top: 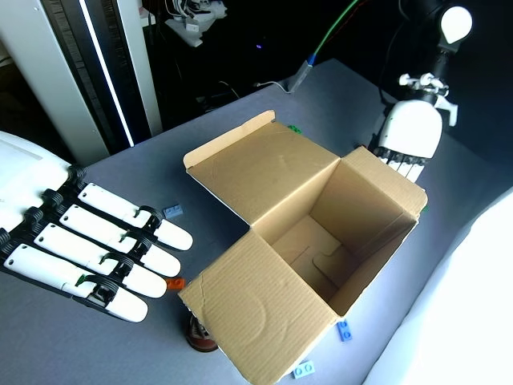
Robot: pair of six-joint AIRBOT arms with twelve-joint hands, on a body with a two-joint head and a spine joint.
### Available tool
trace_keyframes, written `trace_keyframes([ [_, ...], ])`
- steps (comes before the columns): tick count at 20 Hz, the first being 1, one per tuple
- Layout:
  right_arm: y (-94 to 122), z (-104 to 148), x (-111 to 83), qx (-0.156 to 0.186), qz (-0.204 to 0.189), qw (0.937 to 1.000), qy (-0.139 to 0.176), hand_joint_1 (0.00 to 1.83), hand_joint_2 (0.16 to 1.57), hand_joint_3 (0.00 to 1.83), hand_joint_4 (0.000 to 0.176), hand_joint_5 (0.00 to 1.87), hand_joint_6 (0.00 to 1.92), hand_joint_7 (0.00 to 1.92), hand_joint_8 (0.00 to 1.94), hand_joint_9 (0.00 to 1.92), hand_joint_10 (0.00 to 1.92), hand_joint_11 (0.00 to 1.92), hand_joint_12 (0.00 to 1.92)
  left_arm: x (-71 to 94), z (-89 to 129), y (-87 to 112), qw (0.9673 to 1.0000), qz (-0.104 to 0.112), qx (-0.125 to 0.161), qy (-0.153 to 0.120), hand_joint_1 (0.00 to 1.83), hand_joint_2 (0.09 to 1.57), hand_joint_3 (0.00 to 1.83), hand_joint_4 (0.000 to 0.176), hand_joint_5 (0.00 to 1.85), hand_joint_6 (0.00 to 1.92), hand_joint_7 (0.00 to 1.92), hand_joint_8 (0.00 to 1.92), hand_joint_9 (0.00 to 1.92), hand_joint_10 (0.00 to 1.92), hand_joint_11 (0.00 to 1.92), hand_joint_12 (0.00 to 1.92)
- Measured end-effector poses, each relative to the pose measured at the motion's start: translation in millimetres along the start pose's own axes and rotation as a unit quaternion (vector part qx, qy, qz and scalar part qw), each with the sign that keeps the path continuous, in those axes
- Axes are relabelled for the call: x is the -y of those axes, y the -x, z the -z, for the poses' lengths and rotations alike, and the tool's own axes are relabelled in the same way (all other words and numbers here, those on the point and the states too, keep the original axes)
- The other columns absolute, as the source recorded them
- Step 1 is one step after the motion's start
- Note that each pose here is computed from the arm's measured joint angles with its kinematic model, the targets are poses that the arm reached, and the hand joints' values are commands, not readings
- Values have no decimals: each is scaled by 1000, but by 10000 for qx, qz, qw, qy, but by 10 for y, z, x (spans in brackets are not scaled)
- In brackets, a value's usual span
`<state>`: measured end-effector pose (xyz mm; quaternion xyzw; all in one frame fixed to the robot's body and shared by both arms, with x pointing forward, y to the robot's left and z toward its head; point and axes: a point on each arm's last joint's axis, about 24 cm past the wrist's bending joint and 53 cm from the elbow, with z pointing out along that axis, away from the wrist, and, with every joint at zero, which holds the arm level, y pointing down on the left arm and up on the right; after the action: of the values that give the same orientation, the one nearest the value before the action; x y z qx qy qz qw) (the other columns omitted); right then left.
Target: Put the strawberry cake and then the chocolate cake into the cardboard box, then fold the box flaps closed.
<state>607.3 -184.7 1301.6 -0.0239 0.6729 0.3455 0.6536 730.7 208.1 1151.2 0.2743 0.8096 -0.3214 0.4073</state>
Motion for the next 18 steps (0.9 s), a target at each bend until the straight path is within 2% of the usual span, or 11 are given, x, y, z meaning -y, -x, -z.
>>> trace_keyframes([
  [3, 2, 0, 1, 3, 2, 10000, -1, 936, 1056, 2, 1, 1, 0, 62, 1, 96, 3, 0, 449, -1, 86, 80, 10000, 44, 53, -47, 1302, 1302, 1, 0, 650, 1354, 559, 1684, 618, 1731, 516, 1921],
  [5, 1, 0, 2, 1, 3, 10000, -2, 945, 1055, 1, 2, 0, 0, 67, 6, 100, 4, 0, 395, -73, 216, 199, 9998, 90, 185, 32, 1309, 1301, 0, 0, 646, 1315, 569, 1689, 620, 1758, 530, 1921],
  [8, 1, 0, 2, 1, 5, 10000, -2, 971, 1046, 0, 11, 0, 0, 48, 1, 81, 0, 0, 360, -118, 333, 319, 9995, 74, 306, 82, 1305, 1304, 2, 0, 658, 1333, 544, 1705, 604, 1755, 470, 1921],
  [10, 1, 0, 0, 2, 4, 10000, 1, 982, 1051, 0, 17, 0, 0, 34, 2, 59, 5, 0, 237, -107, 397, 401, 9993, 50, 365, 51, 1301, 1302, 1, 0, 664, 1351, 549, 1681, 610, 1747, 505, 1921],
  [11, 0, 0, 0, 0, 4, 10000, 0, 986, 1051, 0, 19, 0, 0, 44, 6, 65, 7, 0, 227, -100, 425, 453, 9991, 64, 427, 34, 1301, 1304, 2, 0, 659, 1353, 547, 1686, 610, 1749, 509, 1921],
  [14, 2, 0, -1, 4, 4, 10000, 1, 1025, 1033, 0, 10, 0, 0, 43, 4, 74, 5, 0, 228, -65, 497, 614, 9982, 34, 594, -4, 1300, 1308, 2, 0, 643, 1359, 542, 1692, 612, 1757, 512, 1921],
  [18, 2, 0, -1, 3, 3, 10000, 1, 1042, 1039, 0, 10, 0, 0, 57, 2, 72, 0, 0, 221, -3, 573, 803, 9970, 46, 765, -55, 1302, 1295, 0, 0, 645, 1365, 577, 1647, 642, 1706, 524, 1921],
])
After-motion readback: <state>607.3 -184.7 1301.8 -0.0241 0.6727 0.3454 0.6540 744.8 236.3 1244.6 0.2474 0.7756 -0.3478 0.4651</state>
